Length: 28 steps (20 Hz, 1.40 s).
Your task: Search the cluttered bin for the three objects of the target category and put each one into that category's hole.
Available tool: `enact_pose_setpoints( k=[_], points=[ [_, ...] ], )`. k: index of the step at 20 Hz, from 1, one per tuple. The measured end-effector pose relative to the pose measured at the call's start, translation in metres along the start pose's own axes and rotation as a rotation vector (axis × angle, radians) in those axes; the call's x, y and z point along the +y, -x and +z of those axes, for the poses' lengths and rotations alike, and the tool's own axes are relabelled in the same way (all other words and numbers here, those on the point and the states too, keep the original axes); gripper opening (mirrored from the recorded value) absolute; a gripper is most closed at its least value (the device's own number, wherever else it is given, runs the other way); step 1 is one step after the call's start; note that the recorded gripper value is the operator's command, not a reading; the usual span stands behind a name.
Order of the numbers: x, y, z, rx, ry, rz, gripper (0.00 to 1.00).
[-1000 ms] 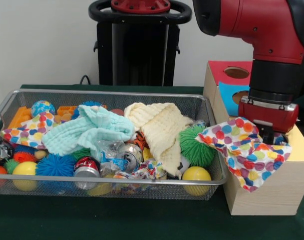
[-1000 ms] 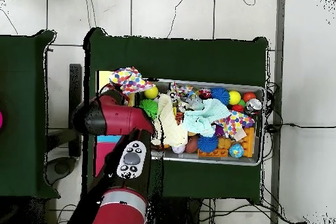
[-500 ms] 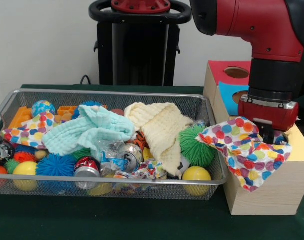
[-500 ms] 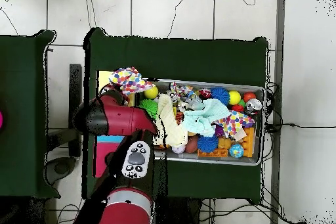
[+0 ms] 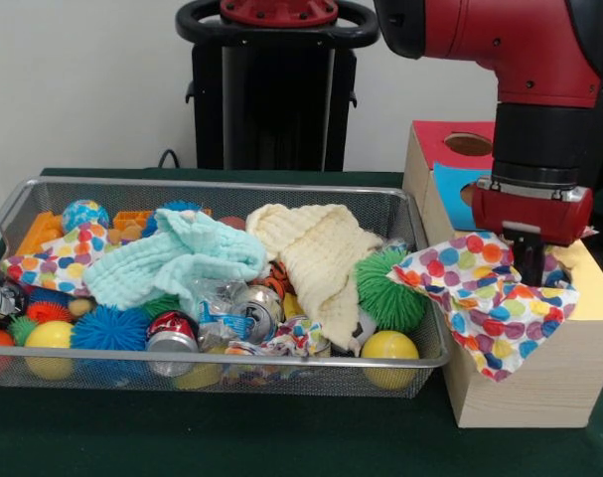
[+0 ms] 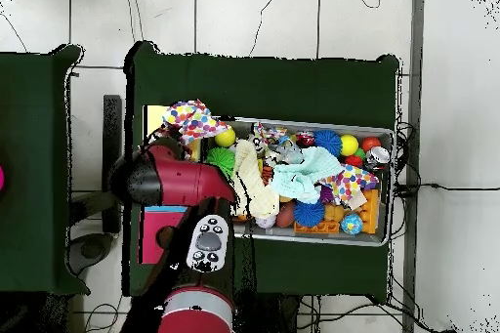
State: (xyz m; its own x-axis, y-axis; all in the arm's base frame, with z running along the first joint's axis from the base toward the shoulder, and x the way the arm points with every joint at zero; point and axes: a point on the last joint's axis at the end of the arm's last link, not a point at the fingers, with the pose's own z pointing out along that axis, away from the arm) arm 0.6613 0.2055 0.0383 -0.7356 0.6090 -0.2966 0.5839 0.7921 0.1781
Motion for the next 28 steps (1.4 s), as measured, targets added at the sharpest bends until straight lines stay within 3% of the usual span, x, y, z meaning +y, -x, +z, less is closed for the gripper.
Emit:
enact_pose_setpoints(
  k=[13, 28],
  points=[
    [-0.003, 0.0, -0.04, 0.005, 0.023, -0.009, 0.0],
    [-0.035, -0.035, -0.071, 0.149, -0.081, -0.041, 0.0]
  ],
)
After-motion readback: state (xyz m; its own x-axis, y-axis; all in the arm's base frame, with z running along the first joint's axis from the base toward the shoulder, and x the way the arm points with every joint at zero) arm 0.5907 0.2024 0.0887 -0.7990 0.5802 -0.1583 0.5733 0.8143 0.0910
